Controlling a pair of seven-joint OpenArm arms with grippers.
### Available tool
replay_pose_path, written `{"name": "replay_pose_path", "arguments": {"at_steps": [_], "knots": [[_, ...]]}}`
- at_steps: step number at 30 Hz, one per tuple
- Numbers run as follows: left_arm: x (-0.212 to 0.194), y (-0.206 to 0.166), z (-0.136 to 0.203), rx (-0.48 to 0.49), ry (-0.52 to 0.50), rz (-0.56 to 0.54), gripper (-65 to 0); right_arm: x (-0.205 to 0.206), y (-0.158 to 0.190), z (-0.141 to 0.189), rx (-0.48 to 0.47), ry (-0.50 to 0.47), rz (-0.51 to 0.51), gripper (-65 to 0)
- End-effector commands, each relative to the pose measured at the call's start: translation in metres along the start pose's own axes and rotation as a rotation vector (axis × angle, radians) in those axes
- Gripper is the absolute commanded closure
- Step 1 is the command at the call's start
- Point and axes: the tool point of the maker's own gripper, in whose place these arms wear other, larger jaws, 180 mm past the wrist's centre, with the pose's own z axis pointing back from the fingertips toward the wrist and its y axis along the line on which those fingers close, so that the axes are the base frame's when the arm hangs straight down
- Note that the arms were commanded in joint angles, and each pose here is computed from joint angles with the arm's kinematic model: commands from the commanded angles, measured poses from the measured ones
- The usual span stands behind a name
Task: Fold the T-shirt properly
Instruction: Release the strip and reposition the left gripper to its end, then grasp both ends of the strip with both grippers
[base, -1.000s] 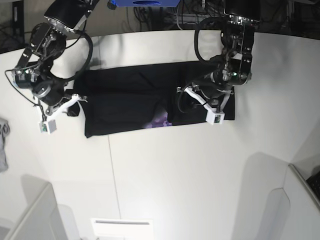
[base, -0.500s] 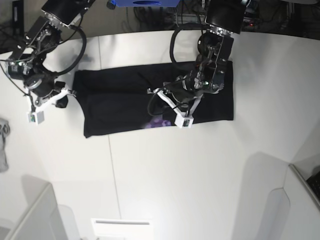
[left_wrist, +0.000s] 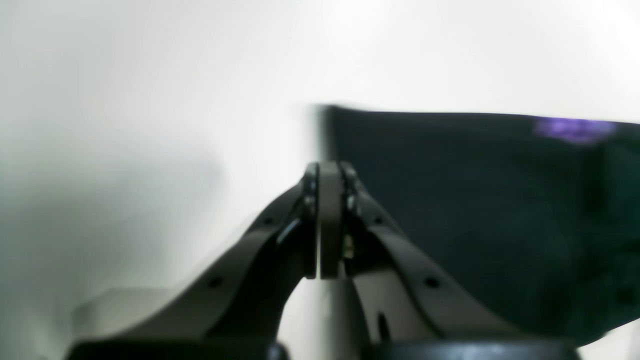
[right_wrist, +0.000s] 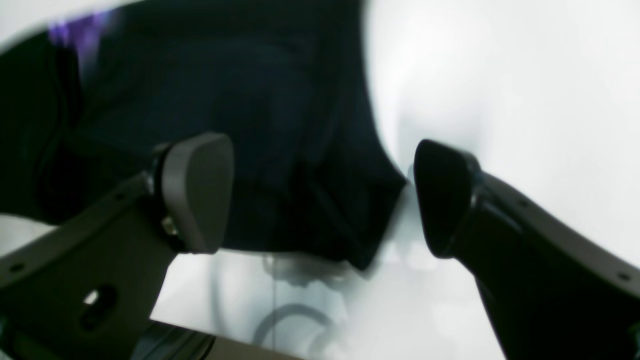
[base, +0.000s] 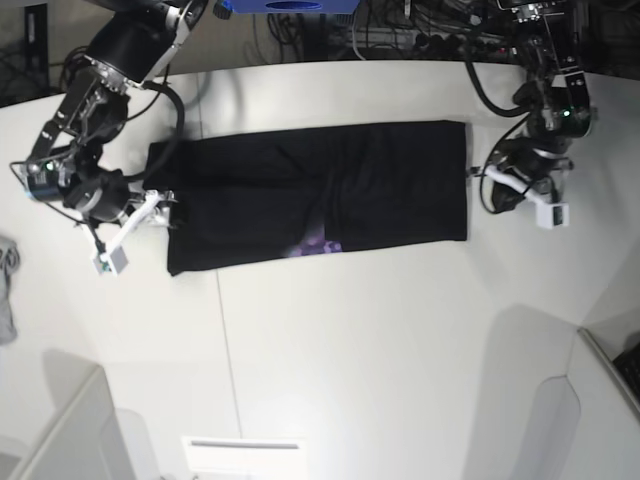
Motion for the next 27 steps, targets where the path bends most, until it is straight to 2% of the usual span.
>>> {"name": "replay_pose_path", "arguments": {"at_steps": [1,5,7,9,11,14,19,24,27], "knots": [[0.013,0.014,0.008,0.023,-0.045,-0.018,0.0,0.013,-0.001,-0.001,0.009,-0.028,0.002,-53.3],[-0.001,0.063,0.019,0.091,-0.026,0.004,0.0,0.013,0.000,-0.024,0.066,-0.011,-0.049,-53.3],[-0.012,0.074,0.019,0.099,-0.001,0.010,0.0,0.013,-0.005,-0.028,0.068,-0.004,-0.071,-53.3],[-0.022,0.082,0.018,0.122,0.033,-0.031,0.0,0.013,-0.013,-0.033,0.069,0.009,-0.108,-53.3],[-0.024,0.084,0.015,0.133,0.024,-0.089,0.0,0.011,-0.013,-0.041,0.089,0.024,-0.130,-53.3],[-0.040,0.070,0.004,0.089,0.038,-0.183,0.0,0.007,-0.020,-0.045,0.087,0.039,-0.144,-53.3],[-0.061,0.046,-0.012,0.016,0.065,-0.173,0.0,-0.003,-0.022,-0.047,0.086,0.073,-0.146,-53.3],[-0.070,0.016,-0.023,-0.054,0.086,-0.189,0.0,-0.025,-0.018,-0.048,0.098,0.153,-0.147,-53.3],[-0.066,0.005,-0.031,-0.077,0.072,-0.178,0.0,-0.029,-0.010,-0.051,0.115,0.167,-0.151,-53.3]]}}
